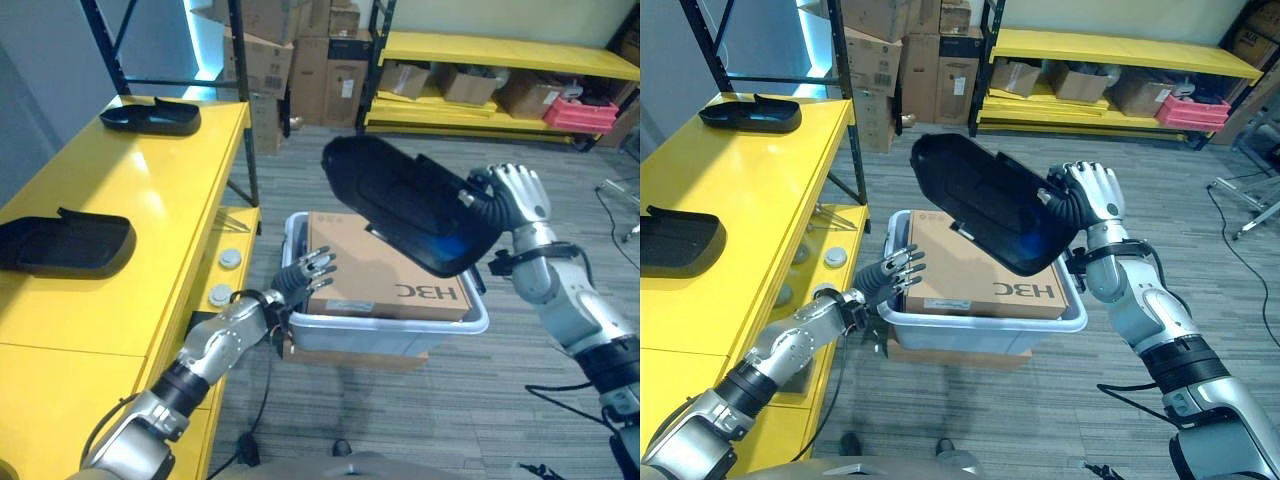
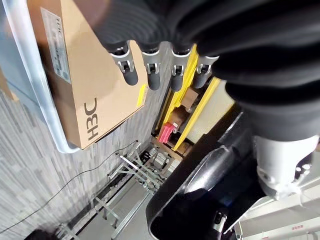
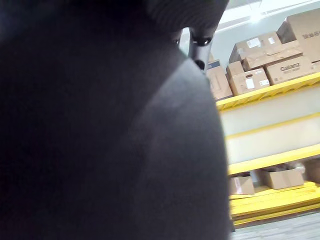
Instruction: Move parts from the plastic box to the shelf.
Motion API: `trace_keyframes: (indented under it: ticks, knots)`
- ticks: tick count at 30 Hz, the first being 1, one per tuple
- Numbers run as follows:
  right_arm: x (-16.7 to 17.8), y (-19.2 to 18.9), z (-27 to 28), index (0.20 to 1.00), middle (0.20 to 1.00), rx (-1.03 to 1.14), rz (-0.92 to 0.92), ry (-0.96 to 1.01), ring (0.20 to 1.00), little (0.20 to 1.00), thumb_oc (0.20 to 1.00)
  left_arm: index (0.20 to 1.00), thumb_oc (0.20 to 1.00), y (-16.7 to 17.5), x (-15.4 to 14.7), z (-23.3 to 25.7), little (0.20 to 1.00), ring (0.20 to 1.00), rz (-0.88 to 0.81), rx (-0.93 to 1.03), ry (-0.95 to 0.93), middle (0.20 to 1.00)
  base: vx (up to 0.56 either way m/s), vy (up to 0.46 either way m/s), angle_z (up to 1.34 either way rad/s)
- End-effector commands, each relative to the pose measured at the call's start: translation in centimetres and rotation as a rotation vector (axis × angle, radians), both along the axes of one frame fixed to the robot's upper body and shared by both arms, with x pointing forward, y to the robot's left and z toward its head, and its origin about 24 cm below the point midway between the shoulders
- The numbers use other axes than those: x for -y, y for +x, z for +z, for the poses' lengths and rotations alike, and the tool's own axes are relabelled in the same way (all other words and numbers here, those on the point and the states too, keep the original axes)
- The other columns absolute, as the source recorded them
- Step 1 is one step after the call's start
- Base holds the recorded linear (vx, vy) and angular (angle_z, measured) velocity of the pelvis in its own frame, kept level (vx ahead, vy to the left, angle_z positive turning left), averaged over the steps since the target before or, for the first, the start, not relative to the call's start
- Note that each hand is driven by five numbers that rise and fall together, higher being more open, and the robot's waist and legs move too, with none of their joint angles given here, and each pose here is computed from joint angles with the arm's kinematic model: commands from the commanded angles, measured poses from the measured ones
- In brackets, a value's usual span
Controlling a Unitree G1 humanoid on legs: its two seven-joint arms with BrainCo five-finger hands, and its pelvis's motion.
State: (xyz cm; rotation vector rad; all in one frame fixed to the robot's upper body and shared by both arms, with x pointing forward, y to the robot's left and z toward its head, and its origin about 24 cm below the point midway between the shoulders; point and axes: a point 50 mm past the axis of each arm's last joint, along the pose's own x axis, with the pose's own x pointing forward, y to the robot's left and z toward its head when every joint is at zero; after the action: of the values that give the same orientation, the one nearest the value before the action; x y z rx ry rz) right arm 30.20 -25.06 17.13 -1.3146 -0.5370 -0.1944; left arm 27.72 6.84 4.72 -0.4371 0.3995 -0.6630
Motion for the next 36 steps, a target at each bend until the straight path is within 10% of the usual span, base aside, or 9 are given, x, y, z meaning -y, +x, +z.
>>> trace_keyframes:
  ticks: [1, 20, 22, 24, 36]
  knots:
    - [-1.9, 1.5, 5.1, 0.2, 0.2, 0.162, 0.101, 0.034, 0.2, 0.2, 0.2, 1.0, 1.0, 2.0, 1.8, 2.0, 1.0, 1.0, -0.001, 0.042, -0.018, 1.0, 0.0, 0.0, 0.0]
    - [-10.0, 0.4, 0.9, 0.2, 0.2, 0.005, 0.467, 0.221, 0.2, 0.2, 0.2, 1.0, 1.0, 2.1, 3.5, 3.4, 1.0, 1.0, 0.064, 0.033, -0.228, 1.0, 0.0, 0.003, 0.05]
    - [-11.0, 0.0, 0.1, 0.2, 0.2, -0.024, 0.514, 0.235, 0.2, 0.2, 0.2, 0.743, 0.743, 2.1, 3.7, 3.8, 0.743, 0.743, 0.066, 0.05, -0.244, 0.743, 0.0, 0.0, 0.0]
    - [-12.1, -0.6, -0.4, 0.2, 0.2, -0.053, 0.567, 0.267, 0.2, 0.2, 0.2, 0.2, 0.2, 2.1, 3.9, 4.2, 0.2, 0.2, 0.065, 0.073, -0.259, 0.2, 0.0, 0.0, 0.0]
    - [-16.0, -4.0, -2.5, 0.2, 0.2, -0.151, 0.8, 0.48, 0.2, 0.2, 0.2, 0.2, 0.2, 2.6, 1.4, 5.9, 0.2, 0.2, 0.298, 0.29, -0.298, 0.2, 0.0, 0.0, 0.0]
